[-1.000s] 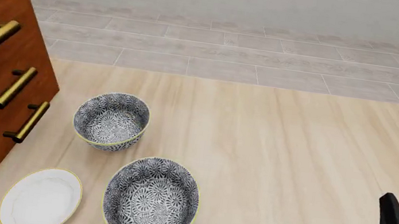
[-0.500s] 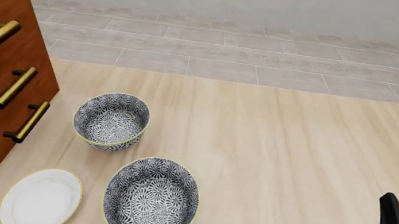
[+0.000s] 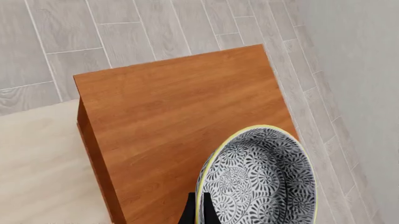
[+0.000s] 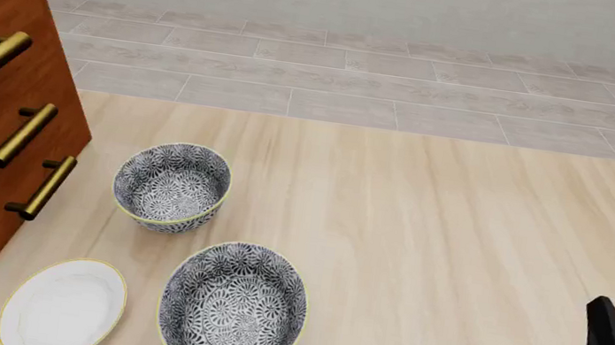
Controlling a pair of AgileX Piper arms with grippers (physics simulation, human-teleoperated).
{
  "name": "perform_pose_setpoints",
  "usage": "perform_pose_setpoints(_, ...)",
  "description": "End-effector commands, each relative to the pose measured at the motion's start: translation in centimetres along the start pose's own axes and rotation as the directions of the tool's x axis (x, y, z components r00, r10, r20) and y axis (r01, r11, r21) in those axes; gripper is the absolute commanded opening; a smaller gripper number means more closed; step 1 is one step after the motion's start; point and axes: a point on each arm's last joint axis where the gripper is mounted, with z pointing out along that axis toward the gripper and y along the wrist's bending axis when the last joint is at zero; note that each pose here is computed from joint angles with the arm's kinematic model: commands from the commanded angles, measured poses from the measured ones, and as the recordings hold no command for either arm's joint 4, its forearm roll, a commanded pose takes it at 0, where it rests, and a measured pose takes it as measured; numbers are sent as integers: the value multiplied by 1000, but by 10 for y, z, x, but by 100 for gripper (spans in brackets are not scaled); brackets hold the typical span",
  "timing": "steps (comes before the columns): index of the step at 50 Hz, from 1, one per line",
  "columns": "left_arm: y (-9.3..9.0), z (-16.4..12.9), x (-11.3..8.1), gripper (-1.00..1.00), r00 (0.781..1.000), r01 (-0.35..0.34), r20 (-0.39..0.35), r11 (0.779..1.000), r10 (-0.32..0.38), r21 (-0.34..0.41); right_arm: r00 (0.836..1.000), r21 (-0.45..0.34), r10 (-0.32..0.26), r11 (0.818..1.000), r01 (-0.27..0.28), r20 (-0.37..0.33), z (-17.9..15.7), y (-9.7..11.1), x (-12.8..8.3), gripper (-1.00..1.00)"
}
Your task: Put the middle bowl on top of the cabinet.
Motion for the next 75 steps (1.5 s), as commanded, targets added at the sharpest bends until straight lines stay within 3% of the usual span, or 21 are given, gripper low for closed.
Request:
perform_pose_setpoints(1,3,8,7,-100,999,35,-13,999,-35,1,1000,1,2,1000,-2,0,0,0,0,100)
perform_pose_setpoints(13,6,13,12,-100,998,55,-18,998,-55,-3,1000,0,-3,1000,3,-1,0,0,0,100)
perform_pose_setpoints(75,9,14,9,-100,1000,28,-7,1000,-28,-9,1000,-3,-3,1000,3,-3,0,0,0,100)
